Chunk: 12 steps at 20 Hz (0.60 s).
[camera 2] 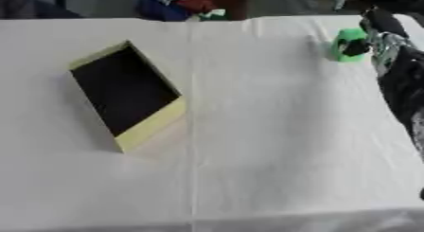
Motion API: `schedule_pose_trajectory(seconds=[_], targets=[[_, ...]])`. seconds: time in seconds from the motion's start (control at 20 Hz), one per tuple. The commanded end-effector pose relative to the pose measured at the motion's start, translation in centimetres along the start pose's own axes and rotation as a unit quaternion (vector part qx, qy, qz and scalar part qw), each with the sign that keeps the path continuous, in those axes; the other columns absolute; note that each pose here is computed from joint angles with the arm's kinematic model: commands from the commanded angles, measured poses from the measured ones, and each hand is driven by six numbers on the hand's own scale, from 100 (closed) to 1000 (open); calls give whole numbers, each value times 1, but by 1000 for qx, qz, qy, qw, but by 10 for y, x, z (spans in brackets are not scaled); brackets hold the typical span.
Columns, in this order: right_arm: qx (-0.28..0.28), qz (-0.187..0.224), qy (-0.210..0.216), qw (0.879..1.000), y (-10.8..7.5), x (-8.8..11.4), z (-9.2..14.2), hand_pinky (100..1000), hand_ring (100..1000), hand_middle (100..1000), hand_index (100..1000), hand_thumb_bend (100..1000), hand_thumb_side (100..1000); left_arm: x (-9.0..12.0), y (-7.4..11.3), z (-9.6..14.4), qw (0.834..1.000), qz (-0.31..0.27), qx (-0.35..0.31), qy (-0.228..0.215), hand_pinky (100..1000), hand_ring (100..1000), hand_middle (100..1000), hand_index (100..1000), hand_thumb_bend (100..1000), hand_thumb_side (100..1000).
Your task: Pick up objects on the table and place them in the box.
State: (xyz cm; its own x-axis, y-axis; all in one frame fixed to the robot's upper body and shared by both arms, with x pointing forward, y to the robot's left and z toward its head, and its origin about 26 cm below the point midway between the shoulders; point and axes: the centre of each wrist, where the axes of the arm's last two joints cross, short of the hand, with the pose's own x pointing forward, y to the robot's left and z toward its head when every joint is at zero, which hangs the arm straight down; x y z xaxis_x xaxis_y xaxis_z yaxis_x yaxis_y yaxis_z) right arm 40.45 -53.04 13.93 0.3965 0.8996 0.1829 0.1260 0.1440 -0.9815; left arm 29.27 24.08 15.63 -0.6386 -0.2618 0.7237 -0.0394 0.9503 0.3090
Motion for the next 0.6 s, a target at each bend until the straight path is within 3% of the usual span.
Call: schedule_pose_trajectory(seconds=[0.05, 0.6], targets=[[-19, -2, 35, 999, -17, -15, 1, 880, 1000, 908, 1000, 232, 194, 6, 4, -3, 1000, -7, -6, -14, 658, 700, 742, 818, 227, 587], [-1, -24, 97, 995, 7, -26, 10, 862, 1000, 888, 1000, 191, 265, 6, 3, -4, 1000, -4, -7, -15, 658, 701, 743, 819, 226, 588]])
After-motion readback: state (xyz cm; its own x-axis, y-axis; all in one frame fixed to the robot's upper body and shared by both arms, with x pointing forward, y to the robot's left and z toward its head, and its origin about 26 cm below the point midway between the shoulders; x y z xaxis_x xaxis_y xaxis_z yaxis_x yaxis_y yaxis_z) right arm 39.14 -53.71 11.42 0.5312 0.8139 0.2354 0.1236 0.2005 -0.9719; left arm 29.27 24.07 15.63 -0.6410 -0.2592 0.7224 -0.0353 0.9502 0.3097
